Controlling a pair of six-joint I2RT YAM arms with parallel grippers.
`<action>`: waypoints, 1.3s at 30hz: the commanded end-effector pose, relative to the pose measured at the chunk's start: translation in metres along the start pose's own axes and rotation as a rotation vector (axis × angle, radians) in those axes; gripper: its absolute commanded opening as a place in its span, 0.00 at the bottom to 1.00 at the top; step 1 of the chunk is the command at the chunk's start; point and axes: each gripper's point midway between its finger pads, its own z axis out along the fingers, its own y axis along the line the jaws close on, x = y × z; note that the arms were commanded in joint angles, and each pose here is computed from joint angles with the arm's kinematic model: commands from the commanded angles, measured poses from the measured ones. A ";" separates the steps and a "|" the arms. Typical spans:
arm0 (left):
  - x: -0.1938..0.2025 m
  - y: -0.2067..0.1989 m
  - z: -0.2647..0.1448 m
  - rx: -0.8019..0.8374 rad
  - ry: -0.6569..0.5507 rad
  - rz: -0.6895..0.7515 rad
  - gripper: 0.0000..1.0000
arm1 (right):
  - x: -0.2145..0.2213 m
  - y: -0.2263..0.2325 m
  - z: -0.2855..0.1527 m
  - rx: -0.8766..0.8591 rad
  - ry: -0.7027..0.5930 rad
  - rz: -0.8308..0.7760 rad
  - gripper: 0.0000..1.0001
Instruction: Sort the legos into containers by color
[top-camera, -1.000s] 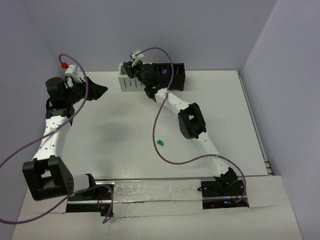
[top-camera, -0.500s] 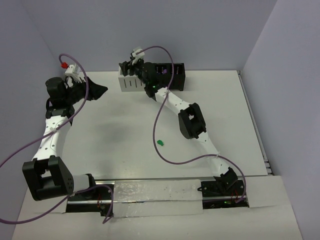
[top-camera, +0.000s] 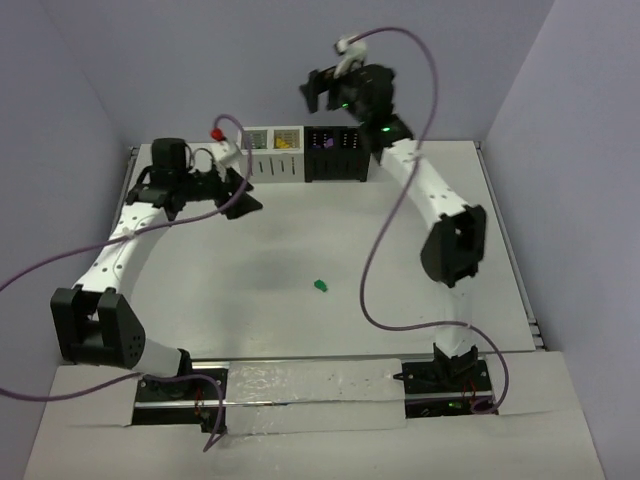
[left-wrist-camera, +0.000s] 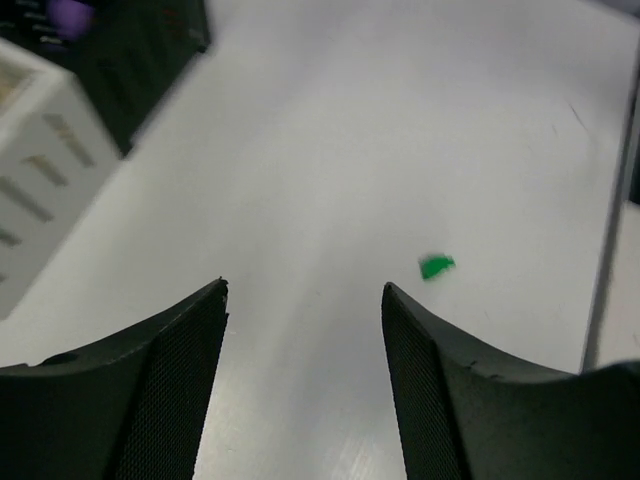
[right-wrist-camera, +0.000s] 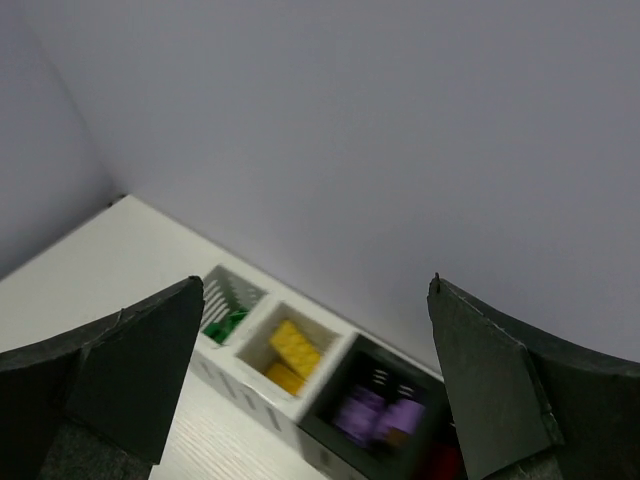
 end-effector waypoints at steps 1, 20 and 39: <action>0.039 -0.063 0.039 0.301 0.197 0.283 0.69 | -0.052 -0.052 -0.105 0.072 0.125 0.016 1.00; 0.146 -0.152 0.140 0.689 0.381 0.684 0.61 | 0.082 -0.073 -0.323 0.210 0.464 0.350 1.00; 0.202 -0.142 0.179 0.640 0.500 0.712 0.54 | 0.107 -0.076 -0.327 0.205 0.516 0.402 1.00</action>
